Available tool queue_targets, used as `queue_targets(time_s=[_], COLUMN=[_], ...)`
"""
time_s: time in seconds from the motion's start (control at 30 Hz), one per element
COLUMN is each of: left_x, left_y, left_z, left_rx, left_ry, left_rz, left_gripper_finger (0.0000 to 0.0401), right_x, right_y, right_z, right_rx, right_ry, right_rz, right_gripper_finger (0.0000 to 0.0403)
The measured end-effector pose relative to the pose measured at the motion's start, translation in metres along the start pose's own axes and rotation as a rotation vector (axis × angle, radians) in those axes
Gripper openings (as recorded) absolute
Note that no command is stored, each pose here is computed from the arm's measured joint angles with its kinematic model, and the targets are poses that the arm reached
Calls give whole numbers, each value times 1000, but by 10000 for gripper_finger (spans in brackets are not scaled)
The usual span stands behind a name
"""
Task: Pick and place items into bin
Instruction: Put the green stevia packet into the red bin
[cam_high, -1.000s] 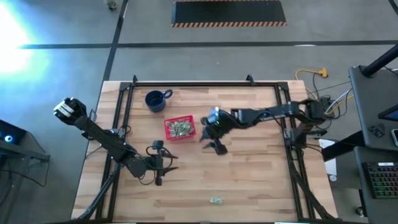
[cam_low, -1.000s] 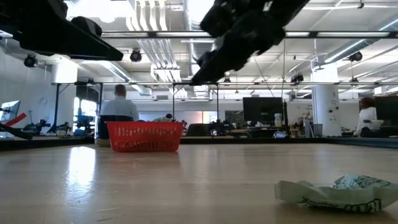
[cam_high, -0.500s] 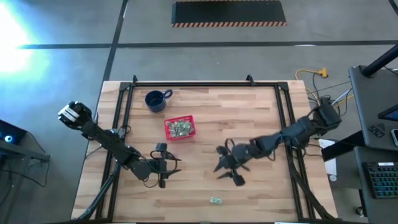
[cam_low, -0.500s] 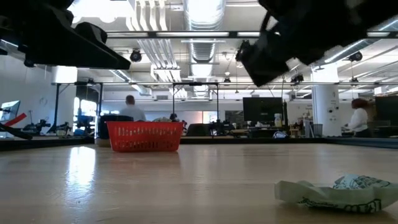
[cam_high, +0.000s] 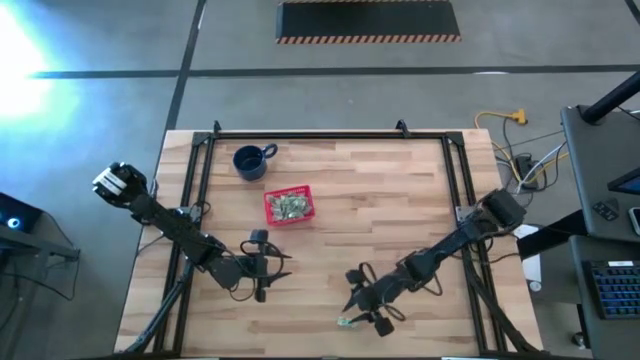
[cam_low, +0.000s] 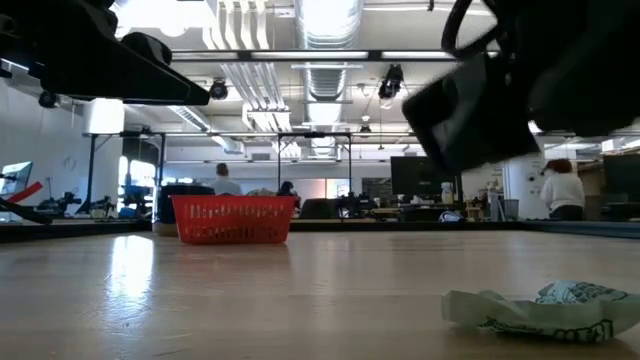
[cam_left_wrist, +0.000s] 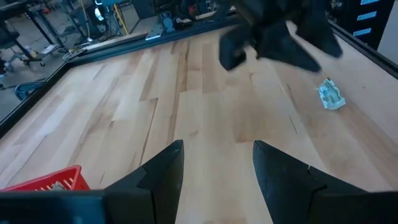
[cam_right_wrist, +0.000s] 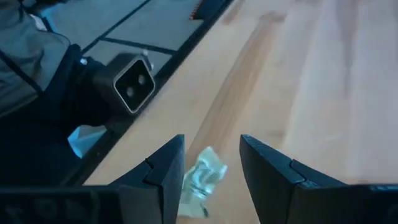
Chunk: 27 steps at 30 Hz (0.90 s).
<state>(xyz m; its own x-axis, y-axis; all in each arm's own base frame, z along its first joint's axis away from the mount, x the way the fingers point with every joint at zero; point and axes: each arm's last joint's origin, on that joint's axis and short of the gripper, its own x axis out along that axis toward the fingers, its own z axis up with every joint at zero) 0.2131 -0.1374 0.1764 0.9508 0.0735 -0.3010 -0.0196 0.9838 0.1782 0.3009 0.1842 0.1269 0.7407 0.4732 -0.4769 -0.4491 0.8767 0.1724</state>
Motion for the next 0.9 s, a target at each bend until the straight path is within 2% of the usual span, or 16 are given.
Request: queue_targets(time_s=[0.27, 0.5, 0.67, 0.9], left_x=[0, 0, 0, 0], left_y=[0, 0, 0, 0], left_z=[2, 3, 3, 3], left_rx=[-12, -21, -22, -22], left_ry=[-14, -24, -25, -25], left_rz=[-1, -2, -1, -1], left_gripper_finger=[176, 176, 176, 176], right_x=[25, 34, 34, 33], right_y=[1, 6, 10, 14], right_z=[-19, -31, -35, -38], right_rx=[75, 96, 92, 54], right_ry=[70, 110, 117, 127], right_rz=[-5, 2, -35, -111], right_gripper_finger=[137, 134, 127, 81])
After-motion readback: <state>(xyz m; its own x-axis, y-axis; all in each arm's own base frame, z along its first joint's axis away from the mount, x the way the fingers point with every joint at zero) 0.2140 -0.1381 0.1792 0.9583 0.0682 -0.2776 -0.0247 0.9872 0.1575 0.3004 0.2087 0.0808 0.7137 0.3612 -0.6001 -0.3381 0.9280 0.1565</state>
